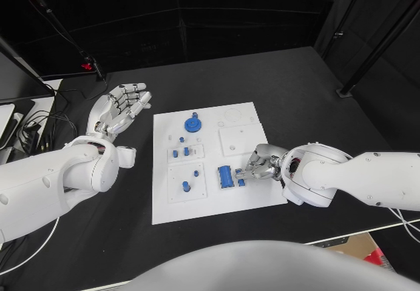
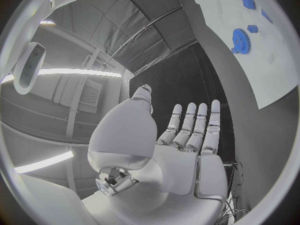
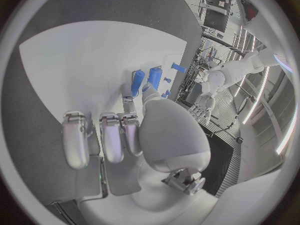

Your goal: Assemble the parts on the task board

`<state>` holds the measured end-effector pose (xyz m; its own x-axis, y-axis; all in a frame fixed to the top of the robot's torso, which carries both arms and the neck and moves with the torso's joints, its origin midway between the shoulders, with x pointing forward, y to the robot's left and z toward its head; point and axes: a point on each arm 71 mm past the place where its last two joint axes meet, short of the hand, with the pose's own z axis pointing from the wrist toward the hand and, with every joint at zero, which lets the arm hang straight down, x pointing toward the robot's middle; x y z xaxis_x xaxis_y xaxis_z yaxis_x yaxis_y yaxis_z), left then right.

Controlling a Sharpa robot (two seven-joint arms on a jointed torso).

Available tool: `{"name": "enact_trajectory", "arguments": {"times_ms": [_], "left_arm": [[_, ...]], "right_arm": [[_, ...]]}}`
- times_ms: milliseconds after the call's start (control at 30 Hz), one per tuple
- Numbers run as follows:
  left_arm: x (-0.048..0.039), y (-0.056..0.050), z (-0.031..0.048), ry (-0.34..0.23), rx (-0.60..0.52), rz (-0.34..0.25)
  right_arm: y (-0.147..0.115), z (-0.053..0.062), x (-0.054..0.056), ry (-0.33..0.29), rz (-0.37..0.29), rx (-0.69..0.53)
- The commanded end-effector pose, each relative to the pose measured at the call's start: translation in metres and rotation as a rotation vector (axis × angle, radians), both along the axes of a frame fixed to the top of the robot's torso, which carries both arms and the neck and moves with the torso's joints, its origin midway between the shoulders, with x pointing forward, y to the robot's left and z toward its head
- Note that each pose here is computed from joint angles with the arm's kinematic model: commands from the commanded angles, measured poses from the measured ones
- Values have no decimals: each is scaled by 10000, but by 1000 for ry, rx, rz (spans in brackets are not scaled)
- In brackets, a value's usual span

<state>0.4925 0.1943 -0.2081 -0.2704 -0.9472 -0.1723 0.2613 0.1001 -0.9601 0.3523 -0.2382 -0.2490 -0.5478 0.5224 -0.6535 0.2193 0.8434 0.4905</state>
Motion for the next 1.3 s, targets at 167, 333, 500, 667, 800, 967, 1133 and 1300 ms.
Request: {"name": "enact_trajectory", "arguments": {"times_ms": [167, 333, 500, 667, 800, 967, 1133, 1300], "left_arm": [[-12, -15, 56, -65, -24, -21], [-11, -18, 55, -63, -24, -22], [-10, -17, 54, -63, -23, -21], [-8, -13, 53, -62, -22, -20], [-4, -15, 52, -61, -22, -20], [-1, -18, 50, -61, -21, -20], [-1, -18, 49, -60, -21, -20], [-2, -16, 50, -60, -22, -20]], "right_arm": [[22, 2, -4, 0, 14, 1], [15, 2, -6, 0, 13, 0], [-28, 10, -18, -2, 12, -8], [-77, 16, -43, 6, 24, -16], [-96, 7, -64, 29, 45, -29], [-100, -18, -76, 62, 70, -48], [-99, -32, -70, 70, 77, -58], [-98, -39, -57, 67, 73, -63]]}}
